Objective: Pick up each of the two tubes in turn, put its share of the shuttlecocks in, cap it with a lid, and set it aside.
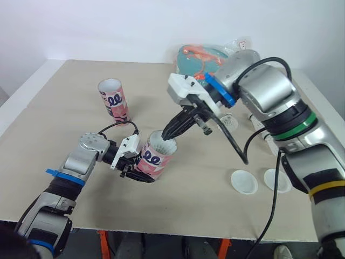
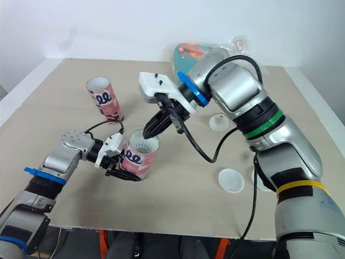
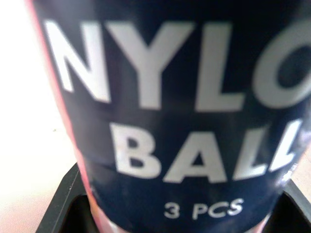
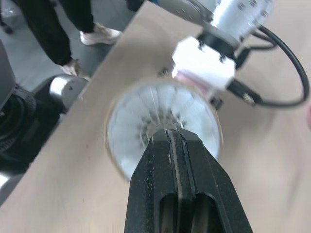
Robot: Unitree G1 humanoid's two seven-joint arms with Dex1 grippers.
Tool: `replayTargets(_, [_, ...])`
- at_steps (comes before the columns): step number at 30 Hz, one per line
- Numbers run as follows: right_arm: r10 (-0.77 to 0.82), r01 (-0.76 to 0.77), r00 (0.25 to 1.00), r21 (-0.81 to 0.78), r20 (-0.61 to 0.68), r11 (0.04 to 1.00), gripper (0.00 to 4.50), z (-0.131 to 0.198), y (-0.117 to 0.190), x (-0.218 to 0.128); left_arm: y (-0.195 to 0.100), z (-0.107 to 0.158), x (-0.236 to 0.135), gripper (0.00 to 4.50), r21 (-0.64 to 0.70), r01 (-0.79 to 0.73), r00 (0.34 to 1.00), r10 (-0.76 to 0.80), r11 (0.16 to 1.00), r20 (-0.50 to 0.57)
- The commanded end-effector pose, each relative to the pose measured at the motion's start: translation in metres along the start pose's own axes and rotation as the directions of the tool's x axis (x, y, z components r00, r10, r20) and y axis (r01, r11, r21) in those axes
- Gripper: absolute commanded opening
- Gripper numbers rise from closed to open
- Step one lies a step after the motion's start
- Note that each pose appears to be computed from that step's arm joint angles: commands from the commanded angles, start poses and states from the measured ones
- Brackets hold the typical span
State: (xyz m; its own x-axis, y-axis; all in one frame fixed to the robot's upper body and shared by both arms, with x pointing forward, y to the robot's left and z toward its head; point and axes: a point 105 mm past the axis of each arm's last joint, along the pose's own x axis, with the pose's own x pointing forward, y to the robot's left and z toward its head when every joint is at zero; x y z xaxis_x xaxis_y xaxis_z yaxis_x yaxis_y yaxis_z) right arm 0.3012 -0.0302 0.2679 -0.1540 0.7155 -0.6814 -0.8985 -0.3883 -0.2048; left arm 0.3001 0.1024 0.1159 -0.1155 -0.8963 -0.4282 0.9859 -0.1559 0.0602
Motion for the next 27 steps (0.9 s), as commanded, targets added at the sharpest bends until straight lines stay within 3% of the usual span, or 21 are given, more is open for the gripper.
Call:
replayTargets(1, [-0.027, 0.027, 1.000, -0.051, -0.007, 0.998, 0.07, 0.003, 0.005, -0.019, -0.001, -0.003, 0.015, 2.66, -0.003, 0.005, 1.000, -0.005, 1.000, 0.009])
replayTargets(7, [-0.288, 0.293, 0.954, -0.057, 0.078, 0.954, 0.07, -0.019, 0.020, -0.059, 0.004, 0.021, 0.022, 2.66, 0.062, -0.074, 0.982, 0.061, 0.995, 0.181])
replayTargets(11, [-0.395, 0.389, 0.917, 0.099, 0.051, 0.916, 0.07, -0.053, 0.047, -0.075, 0.003, 0.036, 0.034, 2.66, 0.080, -0.133, 0.947, 0.102, 0.988, 0.306])
replayTargets(15, [-0.393, 0.397, 0.917, 0.250, -0.068, 0.883, 1.36, -0.093, 0.076, -0.072, -0.001, 0.033, 0.049, 2.66, 0.074, -0.153, 0.930, 0.118, 0.985, 0.349])
replayTargets(16, [-0.396, 0.407, 0.913, 0.282, -0.099, 0.869, 1.98, -0.103, 0.079, -0.071, -0.001, 0.032, 0.052, 2.66, 0.062, -0.155, 0.924, 0.122, 0.986, 0.362])
replayTargets(21, [-0.386, 0.445, 0.895, 0.396, -0.224, 0.803, 4.23, -0.147, 0.092, -0.073, -0.006, 0.027, 0.070, 2.66, 0.038, -0.112, 0.921, 0.089, 0.993, 0.378])
replayTargets(27, [-0.342, 0.454, 0.887, 0.451, -0.310, 0.768, 4.23, -0.182, 0.101, -0.073, -0.003, 0.036, 0.081, 2.66, 0.040, -0.109, 0.909, 0.083, 0.993, 0.408])
